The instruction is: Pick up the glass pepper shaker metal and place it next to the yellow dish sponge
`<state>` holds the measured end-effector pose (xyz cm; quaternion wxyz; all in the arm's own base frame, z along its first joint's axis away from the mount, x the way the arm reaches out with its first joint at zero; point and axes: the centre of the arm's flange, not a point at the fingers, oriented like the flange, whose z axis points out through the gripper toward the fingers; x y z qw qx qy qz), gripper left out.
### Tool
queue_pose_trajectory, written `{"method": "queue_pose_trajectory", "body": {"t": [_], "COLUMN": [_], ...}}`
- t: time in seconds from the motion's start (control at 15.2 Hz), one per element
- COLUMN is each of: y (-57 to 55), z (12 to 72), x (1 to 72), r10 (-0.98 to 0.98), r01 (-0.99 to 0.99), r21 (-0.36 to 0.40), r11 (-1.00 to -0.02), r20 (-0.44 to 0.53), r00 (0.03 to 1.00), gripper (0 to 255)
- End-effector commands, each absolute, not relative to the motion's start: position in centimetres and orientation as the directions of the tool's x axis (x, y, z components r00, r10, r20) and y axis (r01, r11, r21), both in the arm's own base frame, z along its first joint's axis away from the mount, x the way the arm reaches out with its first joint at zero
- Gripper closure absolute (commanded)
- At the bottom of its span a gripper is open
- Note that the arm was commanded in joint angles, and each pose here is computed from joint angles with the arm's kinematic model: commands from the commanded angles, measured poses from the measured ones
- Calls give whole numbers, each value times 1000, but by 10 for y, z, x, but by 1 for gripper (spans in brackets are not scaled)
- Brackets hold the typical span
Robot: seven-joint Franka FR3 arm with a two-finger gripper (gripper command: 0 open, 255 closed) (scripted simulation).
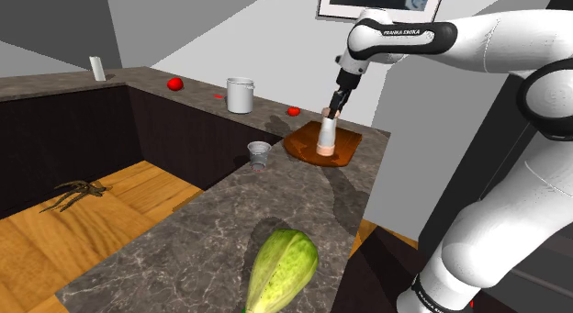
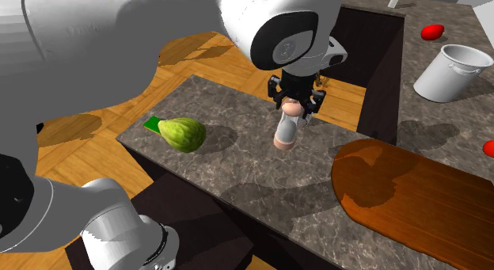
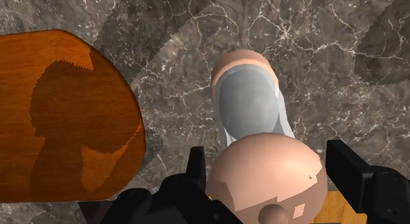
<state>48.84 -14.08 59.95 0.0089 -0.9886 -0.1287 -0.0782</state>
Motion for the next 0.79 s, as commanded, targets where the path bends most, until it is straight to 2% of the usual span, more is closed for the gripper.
{"method": "queue_pose_trajectory", "body": {"t": [0.0,0.73], "y": [-141,-114], "z": [610,655], "x": [488,486], "r10": [253,253], "r01": [256,256], "r21": [2,2], "r11": [-967,-967], "r20": [157,157], "r00": [955,955], "gripper": [255,255]}}
